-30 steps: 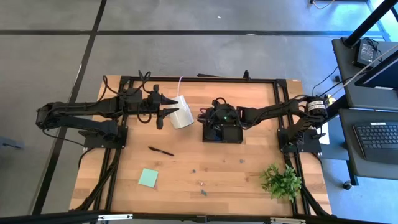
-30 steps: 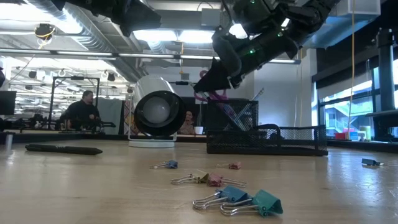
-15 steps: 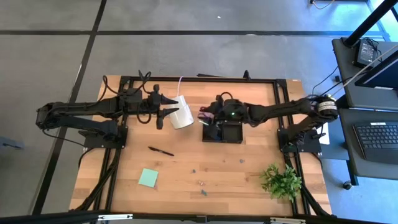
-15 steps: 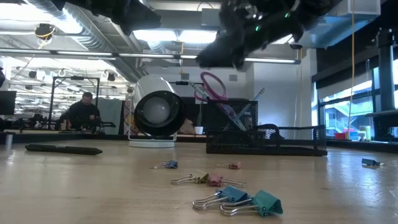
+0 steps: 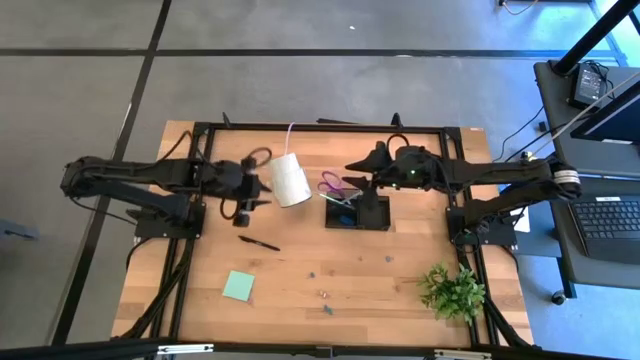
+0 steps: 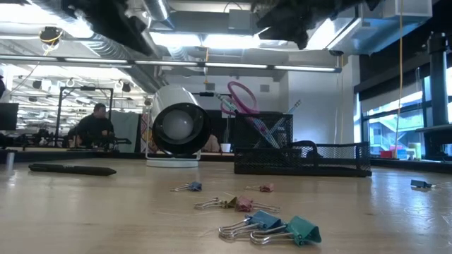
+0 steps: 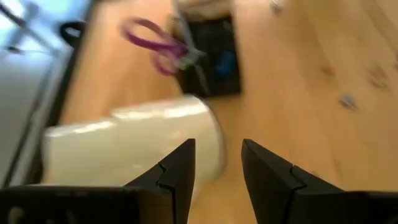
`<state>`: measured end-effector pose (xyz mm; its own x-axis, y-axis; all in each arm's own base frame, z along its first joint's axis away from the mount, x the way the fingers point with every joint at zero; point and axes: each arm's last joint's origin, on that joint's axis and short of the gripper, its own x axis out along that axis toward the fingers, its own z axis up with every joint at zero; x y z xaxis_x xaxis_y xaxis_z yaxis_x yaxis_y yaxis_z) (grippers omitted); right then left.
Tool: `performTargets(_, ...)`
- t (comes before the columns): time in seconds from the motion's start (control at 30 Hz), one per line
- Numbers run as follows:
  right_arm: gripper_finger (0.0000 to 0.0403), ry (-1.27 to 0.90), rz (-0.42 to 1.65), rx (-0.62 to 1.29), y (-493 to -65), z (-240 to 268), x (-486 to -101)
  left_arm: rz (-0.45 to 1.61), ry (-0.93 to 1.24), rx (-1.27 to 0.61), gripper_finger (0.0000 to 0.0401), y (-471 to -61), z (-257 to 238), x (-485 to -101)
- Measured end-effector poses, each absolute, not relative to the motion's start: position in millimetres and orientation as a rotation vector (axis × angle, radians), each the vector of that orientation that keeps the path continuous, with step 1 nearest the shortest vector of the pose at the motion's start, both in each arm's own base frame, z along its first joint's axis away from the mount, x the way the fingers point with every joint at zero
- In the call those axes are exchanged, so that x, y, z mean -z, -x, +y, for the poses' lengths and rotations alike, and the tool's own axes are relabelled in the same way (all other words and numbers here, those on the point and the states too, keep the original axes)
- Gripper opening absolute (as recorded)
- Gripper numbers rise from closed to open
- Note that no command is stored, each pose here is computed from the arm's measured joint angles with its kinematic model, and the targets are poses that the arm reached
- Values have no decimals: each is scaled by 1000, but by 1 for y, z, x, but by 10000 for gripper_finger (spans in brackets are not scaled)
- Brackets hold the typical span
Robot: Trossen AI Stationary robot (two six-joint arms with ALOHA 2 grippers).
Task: Pick and place office supplies into organizer
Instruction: Put the black pen into the black desk organizer
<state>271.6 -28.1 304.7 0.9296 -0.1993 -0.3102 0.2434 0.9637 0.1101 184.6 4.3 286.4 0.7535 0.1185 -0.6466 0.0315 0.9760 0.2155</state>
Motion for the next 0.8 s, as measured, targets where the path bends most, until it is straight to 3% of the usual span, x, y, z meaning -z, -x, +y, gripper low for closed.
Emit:
performTargets(0.27,171,-151,325,249,-269,-33,-303,969,-176,36,129,-183,-25,-283)
performTargets(0.53,171,-158,333,283,-267,-42,-302,1296,-99,68,169,-196,-46,-248)
performTargets(0.8,171,-159,333,295,-267,-46,-302,1509,-144,109,175,-219,-56,-209)
